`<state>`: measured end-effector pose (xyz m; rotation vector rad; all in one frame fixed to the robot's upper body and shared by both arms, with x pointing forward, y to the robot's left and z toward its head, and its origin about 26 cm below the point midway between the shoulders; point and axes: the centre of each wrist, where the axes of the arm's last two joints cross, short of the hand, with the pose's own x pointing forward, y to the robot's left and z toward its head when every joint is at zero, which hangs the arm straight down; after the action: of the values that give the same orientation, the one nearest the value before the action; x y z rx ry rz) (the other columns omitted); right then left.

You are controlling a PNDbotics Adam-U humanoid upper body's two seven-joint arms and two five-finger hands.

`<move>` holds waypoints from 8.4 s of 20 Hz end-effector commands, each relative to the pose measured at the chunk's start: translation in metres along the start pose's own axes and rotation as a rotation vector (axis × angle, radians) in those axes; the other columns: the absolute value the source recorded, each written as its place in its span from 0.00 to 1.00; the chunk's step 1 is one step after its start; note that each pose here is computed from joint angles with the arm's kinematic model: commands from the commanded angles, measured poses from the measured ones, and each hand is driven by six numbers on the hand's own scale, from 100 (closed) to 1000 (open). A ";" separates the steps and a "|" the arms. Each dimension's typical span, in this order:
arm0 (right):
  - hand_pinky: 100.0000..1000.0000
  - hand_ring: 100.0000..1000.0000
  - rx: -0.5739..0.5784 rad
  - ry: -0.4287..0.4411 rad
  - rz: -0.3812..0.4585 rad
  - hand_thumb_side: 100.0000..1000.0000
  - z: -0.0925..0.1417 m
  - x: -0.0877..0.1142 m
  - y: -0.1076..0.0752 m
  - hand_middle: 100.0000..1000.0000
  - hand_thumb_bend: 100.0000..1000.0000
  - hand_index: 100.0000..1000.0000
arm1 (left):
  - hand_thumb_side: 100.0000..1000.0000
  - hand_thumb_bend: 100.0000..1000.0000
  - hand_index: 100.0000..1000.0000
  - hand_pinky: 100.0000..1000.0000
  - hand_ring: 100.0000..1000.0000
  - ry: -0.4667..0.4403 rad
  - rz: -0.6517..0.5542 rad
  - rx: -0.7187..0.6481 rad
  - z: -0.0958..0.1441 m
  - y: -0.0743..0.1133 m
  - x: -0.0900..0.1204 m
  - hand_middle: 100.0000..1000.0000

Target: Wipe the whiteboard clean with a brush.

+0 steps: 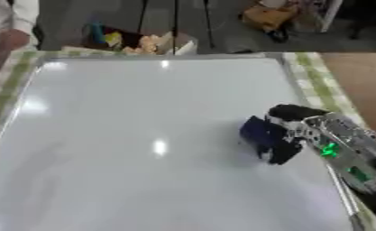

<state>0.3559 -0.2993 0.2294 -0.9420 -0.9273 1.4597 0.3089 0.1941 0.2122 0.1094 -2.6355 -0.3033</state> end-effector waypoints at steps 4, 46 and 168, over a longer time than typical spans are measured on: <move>0.38 0.49 0.065 -0.036 0.024 0.10 0.004 0.000 0.005 0.32 0.00 0.07 | 0.96 0.00 0.66 0.36 0.77 -0.034 -0.001 -0.009 -0.006 0.000 0.006 0.72; 0.47 0.70 0.108 -0.025 0.074 0.29 -0.006 -0.009 0.001 0.60 0.00 0.09 | 0.96 0.00 0.66 0.36 0.77 -0.030 0.000 -0.013 -0.005 0.000 0.006 0.72; 0.26 0.49 0.136 -0.008 0.389 0.30 -0.038 0.001 -0.028 0.16 0.00 0.11 | 0.96 0.00 0.65 0.36 0.78 -0.029 0.008 -0.039 -0.004 -0.003 0.006 0.73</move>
<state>0.3988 -0.2836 0.2406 -1.0322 -0.7063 1.8645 0.3081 0.1898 0.2114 0.0806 -2.6308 -0.3452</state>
